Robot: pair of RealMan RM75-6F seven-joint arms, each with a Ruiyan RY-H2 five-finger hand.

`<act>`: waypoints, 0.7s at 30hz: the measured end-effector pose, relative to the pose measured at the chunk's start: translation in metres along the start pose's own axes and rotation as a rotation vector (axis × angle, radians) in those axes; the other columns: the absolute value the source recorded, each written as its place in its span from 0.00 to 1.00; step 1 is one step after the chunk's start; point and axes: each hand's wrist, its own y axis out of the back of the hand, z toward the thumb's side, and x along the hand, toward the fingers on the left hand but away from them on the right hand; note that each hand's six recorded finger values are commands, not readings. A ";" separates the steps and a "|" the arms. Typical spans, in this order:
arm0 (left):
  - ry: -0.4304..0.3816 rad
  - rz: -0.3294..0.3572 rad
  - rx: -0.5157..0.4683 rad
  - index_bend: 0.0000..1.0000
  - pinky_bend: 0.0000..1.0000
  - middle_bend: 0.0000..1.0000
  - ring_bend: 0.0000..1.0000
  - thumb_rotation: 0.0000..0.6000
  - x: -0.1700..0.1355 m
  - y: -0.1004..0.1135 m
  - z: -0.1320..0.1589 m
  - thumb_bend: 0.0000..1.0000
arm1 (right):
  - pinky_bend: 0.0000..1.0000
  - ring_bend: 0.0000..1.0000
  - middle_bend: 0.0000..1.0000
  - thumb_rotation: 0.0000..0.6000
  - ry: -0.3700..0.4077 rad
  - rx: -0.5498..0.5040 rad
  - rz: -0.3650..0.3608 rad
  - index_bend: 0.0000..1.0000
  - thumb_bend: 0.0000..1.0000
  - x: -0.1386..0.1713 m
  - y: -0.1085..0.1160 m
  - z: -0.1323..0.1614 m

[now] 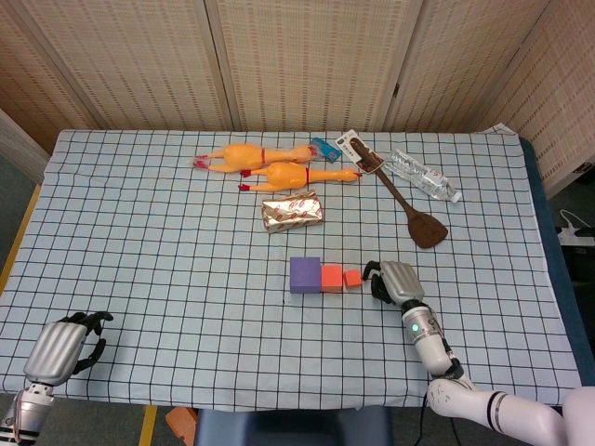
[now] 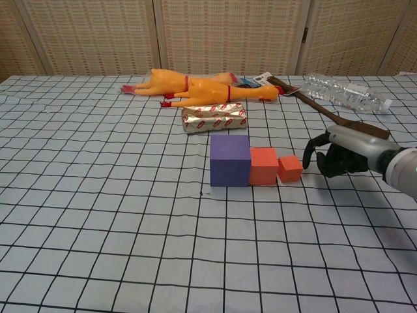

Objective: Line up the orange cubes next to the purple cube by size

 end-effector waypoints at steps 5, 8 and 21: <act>0.000 0.002 0.000 0.36 0.55 0.50 0.40 1.00 0.000 0.001 0.000 0.45 | 0.96 0.98 1.00 1.00 0.011 -0.013 0.009 0.48 0.76 0.000 -0.003 -0.001; 0.000 0.004 -0.001 0.36 0.55 0.50 0.40 1.00 0.000 0.001 0.000 0.45 | 0.96 0.98 1.00 1.00 0.018 -0.019 0.013 0.48 0.76 0.000 -0.005 0.000; -0.003 0.003 -0.001 0.36 0.55 0.50 0.40 1.00 -0.001 0.001 0.000 0.45 | 0.96 0.98 1.00 1.00 0.050 -0.045 0.018 0.47 0.76 0.001 -0.014 0.005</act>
